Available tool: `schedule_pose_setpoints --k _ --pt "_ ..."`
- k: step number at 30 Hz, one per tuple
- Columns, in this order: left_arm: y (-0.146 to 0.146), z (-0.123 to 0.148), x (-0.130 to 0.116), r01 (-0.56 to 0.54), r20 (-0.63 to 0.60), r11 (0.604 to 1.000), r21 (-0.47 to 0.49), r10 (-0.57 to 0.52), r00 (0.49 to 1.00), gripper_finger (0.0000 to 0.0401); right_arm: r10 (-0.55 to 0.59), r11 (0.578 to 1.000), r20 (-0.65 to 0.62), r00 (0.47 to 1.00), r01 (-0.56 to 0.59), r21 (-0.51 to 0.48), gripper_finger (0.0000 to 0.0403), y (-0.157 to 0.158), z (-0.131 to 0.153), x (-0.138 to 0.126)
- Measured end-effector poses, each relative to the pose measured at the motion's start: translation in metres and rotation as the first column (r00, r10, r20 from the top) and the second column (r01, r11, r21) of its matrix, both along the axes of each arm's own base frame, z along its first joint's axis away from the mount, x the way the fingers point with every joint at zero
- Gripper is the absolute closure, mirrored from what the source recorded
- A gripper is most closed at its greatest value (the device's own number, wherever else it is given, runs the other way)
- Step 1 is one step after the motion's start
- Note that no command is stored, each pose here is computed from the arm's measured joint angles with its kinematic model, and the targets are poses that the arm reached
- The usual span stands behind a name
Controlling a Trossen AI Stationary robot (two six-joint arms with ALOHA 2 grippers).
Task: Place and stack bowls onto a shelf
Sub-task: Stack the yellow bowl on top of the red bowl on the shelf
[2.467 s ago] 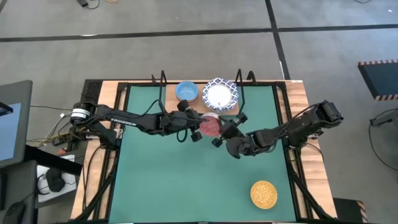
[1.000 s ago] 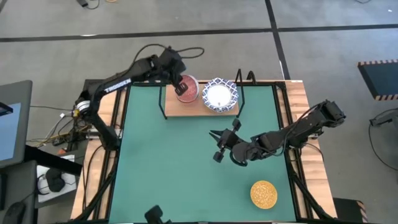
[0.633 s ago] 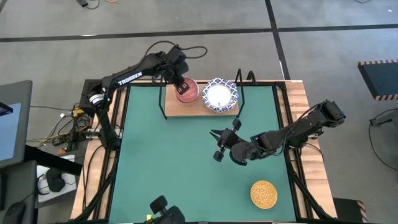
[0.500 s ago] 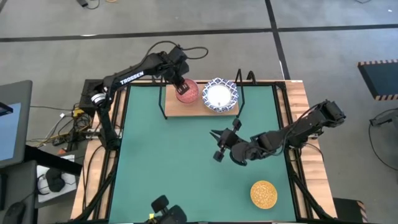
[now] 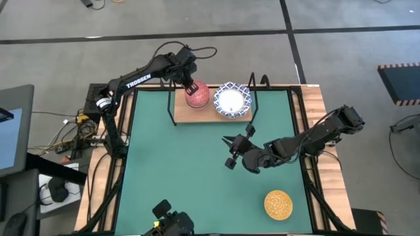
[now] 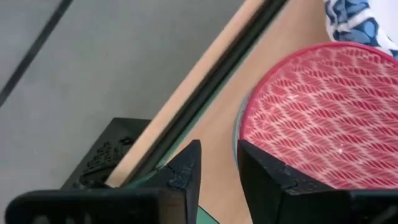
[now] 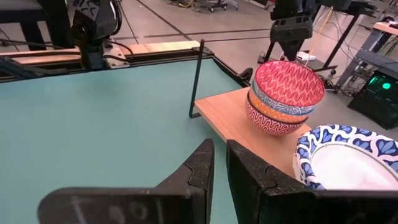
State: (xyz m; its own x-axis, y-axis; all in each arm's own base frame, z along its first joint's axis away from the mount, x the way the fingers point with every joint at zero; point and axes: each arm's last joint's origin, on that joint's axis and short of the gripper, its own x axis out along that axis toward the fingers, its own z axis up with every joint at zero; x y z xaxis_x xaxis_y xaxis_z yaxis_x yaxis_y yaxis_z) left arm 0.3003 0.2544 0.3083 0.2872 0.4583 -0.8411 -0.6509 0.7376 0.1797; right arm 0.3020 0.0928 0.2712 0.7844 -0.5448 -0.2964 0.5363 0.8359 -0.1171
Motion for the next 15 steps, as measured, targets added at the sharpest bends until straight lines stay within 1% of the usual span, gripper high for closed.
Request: schedule_pose_setpoints --k 6,9,11,13,15 --pt "0.005 0.0 -0.004 -0.02 0.0 1.0 0.003 0.02 1.0 0.031 0.006 1.0 -0.001 1.0 -0.006 -0.001 0.0335 0.002 0.0 -0.001" --pt "0.005 0.0 -0.005 -0.015 -0.007 1.0 0.008 0.015 1.0 0.031 0.015 1.0 -0.027 1.0 -0.015 -0.011 0.0335 0.004 -0.002 -0.003" --pt "0.004 0.0 -0.003 0.007 -0.015 1.0 0.012 -0.006 1.0 0.031 0.024 1.0 -0.061 0.998 -0.024 -0.012 0.0335 0.006 -0.001 -0.01" --pt "-0.001 0.003 -0.002 0.027 -0.011 1.0 0.012 -0.027 1.0 0.031 0.024 1.0 -0.067 0.997 -0.023 0.016 0.0335 0.008 0.002 -0.02" --pt "-0.012 0.012 0.002 0.071 0.006 0.997 0.039 -0.072 0.997 0.031 0.019 0.999 -0.086 0.996 -0.014 0.052 0.0335 0.009 0.005 -0.033"
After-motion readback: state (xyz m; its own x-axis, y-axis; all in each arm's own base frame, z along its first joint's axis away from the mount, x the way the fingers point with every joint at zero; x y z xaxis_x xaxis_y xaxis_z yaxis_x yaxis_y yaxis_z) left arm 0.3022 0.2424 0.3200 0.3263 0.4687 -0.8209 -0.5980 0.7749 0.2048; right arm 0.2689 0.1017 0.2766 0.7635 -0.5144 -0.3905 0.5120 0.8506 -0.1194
